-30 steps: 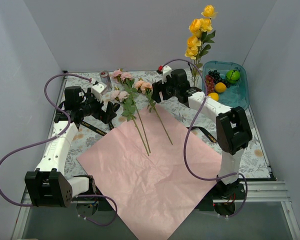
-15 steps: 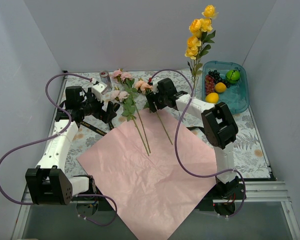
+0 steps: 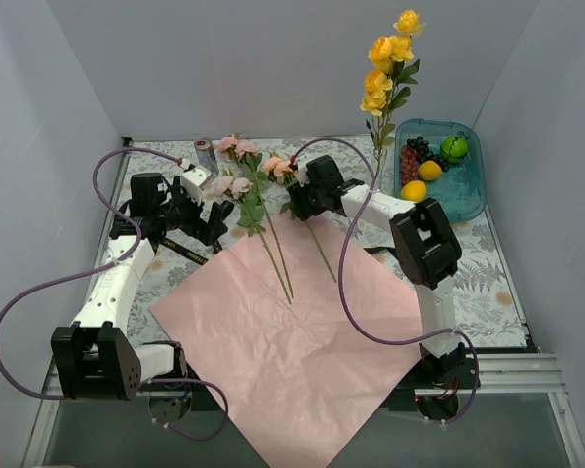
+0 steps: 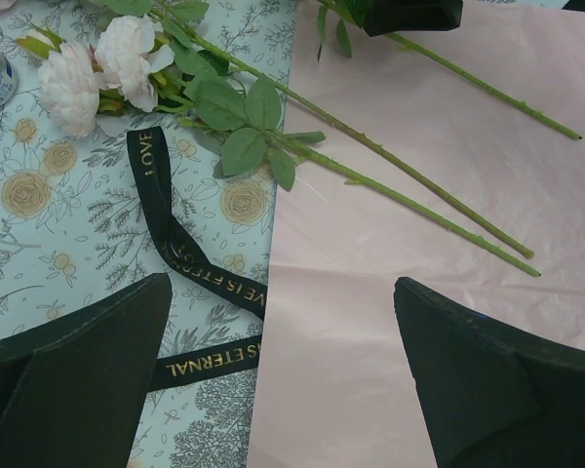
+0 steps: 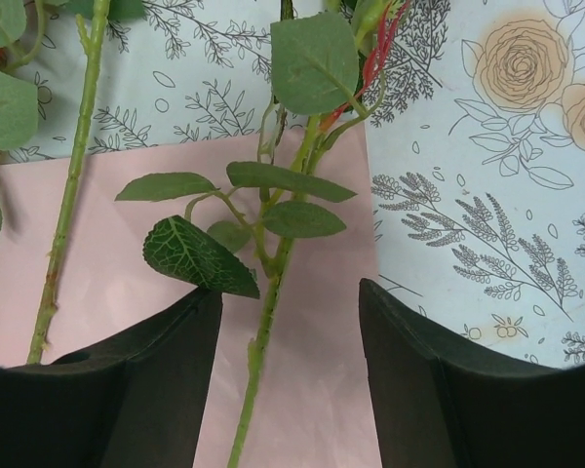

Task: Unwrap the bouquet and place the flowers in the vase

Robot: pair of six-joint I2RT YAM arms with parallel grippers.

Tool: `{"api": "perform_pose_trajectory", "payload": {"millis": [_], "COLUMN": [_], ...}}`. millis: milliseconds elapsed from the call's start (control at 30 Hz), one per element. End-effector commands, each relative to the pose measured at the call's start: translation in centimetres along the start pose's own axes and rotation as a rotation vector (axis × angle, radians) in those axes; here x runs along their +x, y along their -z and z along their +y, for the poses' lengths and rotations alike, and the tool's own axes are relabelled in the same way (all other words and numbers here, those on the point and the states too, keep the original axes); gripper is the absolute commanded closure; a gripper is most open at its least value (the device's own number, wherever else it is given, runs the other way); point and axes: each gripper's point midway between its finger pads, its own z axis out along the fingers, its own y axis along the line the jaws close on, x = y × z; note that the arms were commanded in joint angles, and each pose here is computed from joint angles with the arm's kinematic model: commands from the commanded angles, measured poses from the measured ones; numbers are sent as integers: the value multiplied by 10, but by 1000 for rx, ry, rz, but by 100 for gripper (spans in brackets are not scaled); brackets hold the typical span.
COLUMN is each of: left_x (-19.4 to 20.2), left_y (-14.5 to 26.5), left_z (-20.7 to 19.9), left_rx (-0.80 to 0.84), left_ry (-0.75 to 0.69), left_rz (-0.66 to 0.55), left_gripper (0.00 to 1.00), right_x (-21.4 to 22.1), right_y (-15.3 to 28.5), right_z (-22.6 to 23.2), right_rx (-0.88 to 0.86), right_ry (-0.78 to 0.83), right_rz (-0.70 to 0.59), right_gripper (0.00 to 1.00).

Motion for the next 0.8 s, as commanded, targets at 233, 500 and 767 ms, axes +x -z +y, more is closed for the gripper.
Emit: {"api": "perform_pose_trajectory", "payload": {"millis": [233, 500, 767], "left_x": [-3, -2, -1], "left_y": [5, 7, 7], "left_z": [-1, -3, -2], "left_rx": [-15, -11, -15], "left_ry": [-35, -38, -36], "left_rz": [-25, -23, -20], "left_gripper": [2, 2, 2], "right_x": [-4, 3, 7], "right_y": [-17, -24, -25], "right_z": [-4, 1, 5], "right_rx": [43, 44, 38], "right_ry": [16, 30, 30], "right_rz": [-12, -30, -36], "right_gripper": [44, 62, 90]}}
